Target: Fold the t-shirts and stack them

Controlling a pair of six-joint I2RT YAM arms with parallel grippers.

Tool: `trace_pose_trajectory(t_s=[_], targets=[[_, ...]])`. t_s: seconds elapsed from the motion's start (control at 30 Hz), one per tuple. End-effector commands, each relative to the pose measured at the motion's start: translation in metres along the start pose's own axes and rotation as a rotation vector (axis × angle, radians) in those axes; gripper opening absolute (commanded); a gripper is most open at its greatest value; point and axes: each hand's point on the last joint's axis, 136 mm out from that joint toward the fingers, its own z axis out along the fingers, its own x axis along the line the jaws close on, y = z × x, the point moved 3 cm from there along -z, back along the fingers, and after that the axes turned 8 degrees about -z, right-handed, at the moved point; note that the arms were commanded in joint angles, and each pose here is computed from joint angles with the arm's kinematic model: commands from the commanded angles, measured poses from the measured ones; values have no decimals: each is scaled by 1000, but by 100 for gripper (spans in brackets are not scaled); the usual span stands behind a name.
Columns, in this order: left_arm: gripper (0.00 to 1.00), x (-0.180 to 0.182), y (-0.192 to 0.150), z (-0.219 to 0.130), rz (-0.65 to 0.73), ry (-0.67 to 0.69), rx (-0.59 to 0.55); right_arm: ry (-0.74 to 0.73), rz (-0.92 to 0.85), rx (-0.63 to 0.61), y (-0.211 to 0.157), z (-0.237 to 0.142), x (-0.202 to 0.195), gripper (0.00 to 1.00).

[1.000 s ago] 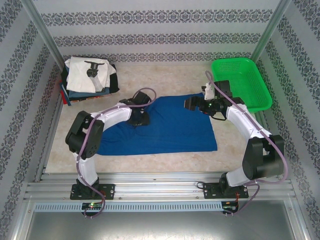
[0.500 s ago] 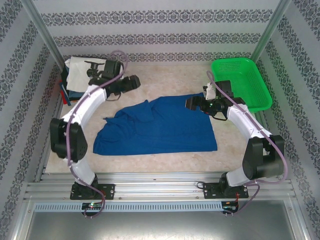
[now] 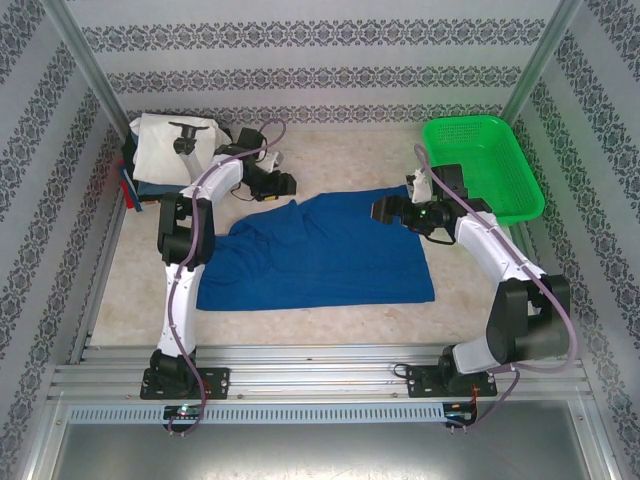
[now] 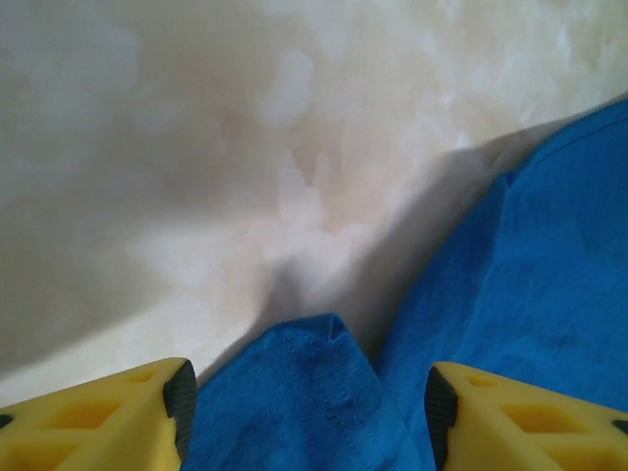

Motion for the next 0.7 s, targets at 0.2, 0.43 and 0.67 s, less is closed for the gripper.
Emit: trace_pose_trajectory(t_s=[0.2, 0.43, 0.67], targets=[[58, -13, -1, 18, 66, -68, 14, 6, 6, -6, -6, -7, 3, 98], [54, -9, -7, 32, 88, -55, 39, -1, 11, 0, -8, -6, 1, 98], [48, -5, -7, 40, 99, 0, 22, 0, 12, -3, -8, -7, 1, 98]])
